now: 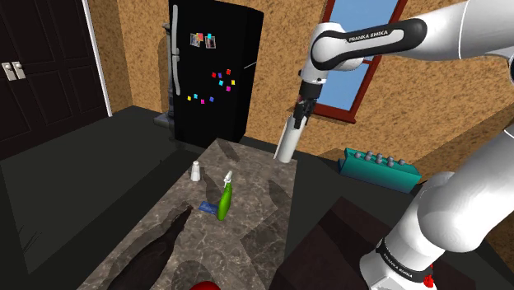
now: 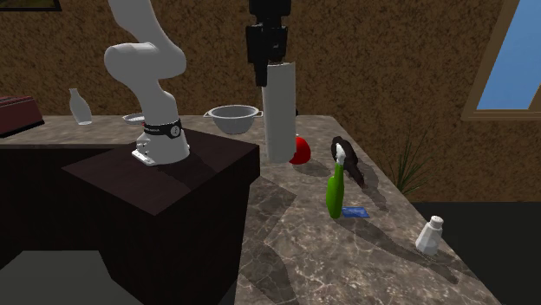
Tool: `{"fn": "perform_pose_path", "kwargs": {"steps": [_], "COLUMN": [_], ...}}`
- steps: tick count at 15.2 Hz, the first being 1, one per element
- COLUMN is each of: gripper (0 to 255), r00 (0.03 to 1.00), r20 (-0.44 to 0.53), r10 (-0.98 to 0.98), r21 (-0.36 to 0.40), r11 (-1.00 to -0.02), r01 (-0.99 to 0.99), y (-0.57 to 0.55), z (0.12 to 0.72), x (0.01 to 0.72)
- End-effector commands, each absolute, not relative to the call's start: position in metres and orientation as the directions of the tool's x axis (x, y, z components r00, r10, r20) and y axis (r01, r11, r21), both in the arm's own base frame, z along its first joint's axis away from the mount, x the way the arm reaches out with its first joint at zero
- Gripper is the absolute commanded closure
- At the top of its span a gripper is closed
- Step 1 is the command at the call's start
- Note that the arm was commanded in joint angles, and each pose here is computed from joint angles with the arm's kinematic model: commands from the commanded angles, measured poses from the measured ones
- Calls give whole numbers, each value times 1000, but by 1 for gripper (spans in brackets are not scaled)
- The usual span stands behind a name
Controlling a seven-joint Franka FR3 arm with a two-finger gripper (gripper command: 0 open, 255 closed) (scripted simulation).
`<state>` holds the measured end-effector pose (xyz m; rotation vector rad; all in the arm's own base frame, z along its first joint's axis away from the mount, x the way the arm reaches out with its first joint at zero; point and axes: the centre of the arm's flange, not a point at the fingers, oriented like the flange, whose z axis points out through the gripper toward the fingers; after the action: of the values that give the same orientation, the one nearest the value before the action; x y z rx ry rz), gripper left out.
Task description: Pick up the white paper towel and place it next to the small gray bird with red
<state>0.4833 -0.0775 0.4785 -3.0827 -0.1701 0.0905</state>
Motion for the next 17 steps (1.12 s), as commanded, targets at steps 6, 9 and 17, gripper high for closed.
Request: {"fn": "perform_pose_path", "kwargs": {"steps": [6,9,17], "gripper": [255,255,255], "r00": [992,992,992], "r20": [-56,-56,-56], "r10": [111,111,111], "r21": [-56,-56,-56], "r11": [-993,-993,-993], "r01": [108,108,108], "y": [11,49,152], "z": [478,478,478], "x": [459,450,424]}}
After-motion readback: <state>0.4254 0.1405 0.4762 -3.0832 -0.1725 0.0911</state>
